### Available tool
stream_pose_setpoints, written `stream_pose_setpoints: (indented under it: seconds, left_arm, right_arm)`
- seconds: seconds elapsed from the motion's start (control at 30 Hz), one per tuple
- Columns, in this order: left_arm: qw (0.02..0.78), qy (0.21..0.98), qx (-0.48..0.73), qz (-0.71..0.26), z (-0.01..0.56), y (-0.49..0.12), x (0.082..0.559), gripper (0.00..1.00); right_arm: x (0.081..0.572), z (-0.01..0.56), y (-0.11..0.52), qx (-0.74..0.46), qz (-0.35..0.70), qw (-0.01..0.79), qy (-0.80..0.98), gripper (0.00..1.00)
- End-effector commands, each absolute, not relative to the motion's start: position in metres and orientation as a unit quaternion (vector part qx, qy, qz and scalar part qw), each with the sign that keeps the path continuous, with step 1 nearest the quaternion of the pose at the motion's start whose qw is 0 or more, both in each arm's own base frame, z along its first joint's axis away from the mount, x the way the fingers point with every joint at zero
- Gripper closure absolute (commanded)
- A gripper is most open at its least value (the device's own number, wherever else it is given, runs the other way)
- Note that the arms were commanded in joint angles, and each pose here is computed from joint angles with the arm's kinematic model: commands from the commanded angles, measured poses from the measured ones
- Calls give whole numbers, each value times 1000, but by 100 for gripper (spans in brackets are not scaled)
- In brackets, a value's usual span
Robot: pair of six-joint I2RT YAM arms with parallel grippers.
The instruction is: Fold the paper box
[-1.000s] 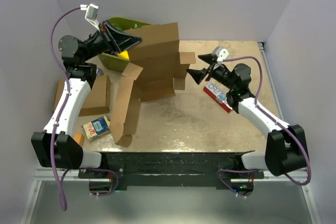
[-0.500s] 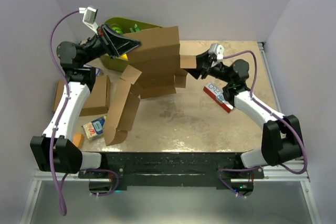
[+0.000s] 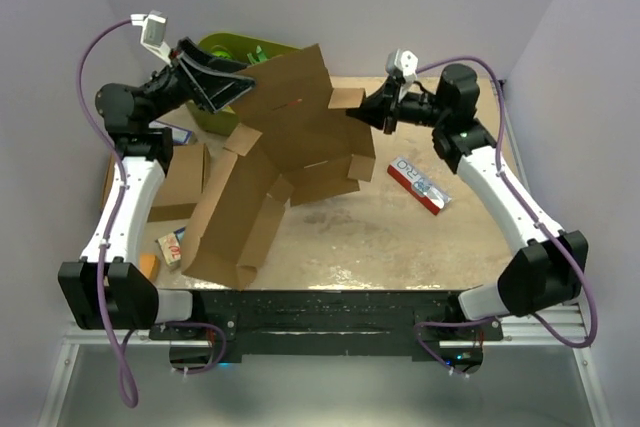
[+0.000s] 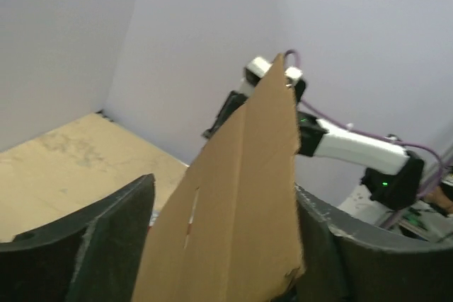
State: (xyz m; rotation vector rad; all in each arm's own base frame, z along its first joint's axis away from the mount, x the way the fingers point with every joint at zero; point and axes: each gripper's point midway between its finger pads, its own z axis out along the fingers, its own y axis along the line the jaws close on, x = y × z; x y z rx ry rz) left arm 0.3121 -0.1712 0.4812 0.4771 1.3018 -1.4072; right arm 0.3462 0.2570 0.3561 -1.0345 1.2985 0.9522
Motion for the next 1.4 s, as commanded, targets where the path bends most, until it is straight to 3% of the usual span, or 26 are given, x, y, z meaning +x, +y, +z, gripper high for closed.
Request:
stream_pose_setpoints:
  seconds: [0.0, 0.03, 0.07, 0.13, 0.23, 0.33, 0.5, 0.67, 0.9, 1.37]
  left_arm:
    - [610, 571, 179, -519, 479, -136, 328, 16]
    - [659, 563, 186, -463, 490, -124, 332, 14]
    - [653, 600, 151, -438, 477, -113, 342, 12]
    - [720, 608, 132, -307, 484, -83, 355, 9]
    - [758, 625, 74, -170, 493, -41, 347, 7]
    - [781, 608, 93, -108, 508, -36, 327, 6]
    - [773, 562, 264, -134, 503, -126, 297, 8]
    - [762, 539, 321, -162, 497, -175, 278, 7]
    - [681, 573, 422, -173, 430, -265, 303, 6]
    - [659, 611, 421, -124, 373, -289, 347, 8]
  right_arm:
    - [326, 375, 238, -449, 365, 538, 613, 100]
    - [326, 389, 233, -448, 347, 547, 616, 100]
    - [321, 378, 228, -449, 339, 524, 639, 100]
    - [319, 388, 222, -449, 325, 520, 650, 100]
    - [317, 379, 212, -443, 302, 486, 690, 100]
    - [314, 375, 208, -440, 297, 468, 706, 100]
    - [326, 359, 214, -424, 301, 439, 733, 100]
    - [341, 336, 226, -424, 302, 399, 755, 100]
    - [361, 306, 245, -422, 308, 368, 769, 100]
    - [362, 284, 253, -434, 329, 351, 762, 100]
